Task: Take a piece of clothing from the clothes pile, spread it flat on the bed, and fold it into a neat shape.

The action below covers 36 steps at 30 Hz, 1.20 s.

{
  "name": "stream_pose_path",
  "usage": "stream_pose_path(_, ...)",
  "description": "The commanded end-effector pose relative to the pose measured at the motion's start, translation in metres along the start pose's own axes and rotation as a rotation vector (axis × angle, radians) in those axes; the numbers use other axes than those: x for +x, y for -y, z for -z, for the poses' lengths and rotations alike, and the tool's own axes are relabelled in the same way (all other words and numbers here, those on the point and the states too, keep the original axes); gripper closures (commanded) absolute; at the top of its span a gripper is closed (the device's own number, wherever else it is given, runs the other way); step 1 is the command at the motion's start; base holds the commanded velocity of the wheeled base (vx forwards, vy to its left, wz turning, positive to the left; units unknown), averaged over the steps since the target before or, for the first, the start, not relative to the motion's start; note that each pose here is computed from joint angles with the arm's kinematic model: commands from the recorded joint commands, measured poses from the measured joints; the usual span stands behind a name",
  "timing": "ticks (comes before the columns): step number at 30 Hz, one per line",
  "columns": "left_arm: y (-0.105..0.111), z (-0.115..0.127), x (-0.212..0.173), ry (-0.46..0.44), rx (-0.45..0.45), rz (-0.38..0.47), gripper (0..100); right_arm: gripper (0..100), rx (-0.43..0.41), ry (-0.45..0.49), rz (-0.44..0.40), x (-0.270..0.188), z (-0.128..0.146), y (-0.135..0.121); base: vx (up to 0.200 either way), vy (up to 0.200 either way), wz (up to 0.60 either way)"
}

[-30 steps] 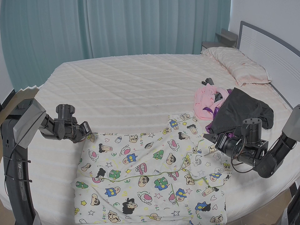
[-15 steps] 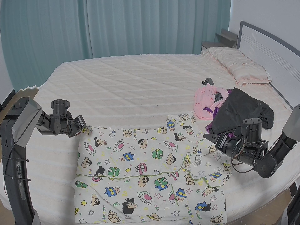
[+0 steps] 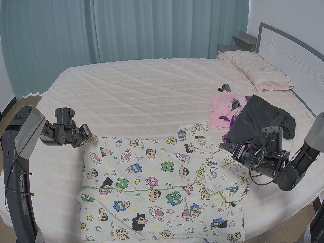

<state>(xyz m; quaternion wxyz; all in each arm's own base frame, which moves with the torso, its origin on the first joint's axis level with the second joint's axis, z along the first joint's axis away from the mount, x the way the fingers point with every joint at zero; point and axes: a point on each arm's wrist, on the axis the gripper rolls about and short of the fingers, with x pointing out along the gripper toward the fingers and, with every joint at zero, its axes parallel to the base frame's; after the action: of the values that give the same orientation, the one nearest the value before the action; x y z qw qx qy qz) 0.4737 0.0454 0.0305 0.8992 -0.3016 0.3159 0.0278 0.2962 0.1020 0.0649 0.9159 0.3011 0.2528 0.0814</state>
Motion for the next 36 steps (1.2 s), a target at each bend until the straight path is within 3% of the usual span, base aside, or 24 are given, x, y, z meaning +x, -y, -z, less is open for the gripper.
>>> stream_pose_path(1,-0.003,0.001,0.001,-0.009,-0.005,-0.009,100,0,0.005,0.028,-0.008,0.008,-0.009,-0.003,0.000,0.000,0.00)
stream_pose_path(7,0.000,0.002,-0.003,-0.029,-0.009,-0.018,100,0,-0.002,0.029,-0.005,0.036,-0.027,-0.015,0.000,0.000,0.00)
stream_pose_path(13,0.008,-0.006,-0.015,-0.012,-0.067,-0.009,100,0,-0.001,-0.017,0.037,0.102,-0.046,-0.027,0.000,0.000,0.00)
stream_pose_path(24,0.010,-0.002,-0.028,-0.044,-0.076,-0.030,100,0,0.013,-0.089,0.134,0.163,-0.040,-0.001,0.000,0.000,0.00)
stream_pose_path(36,0.008,0.002,-0.030,-0.058,-0.080,-0.039,100,0,0.010,-0.066,0.121,0.199,-0.029,0.003,0.000,0.000,0.00)
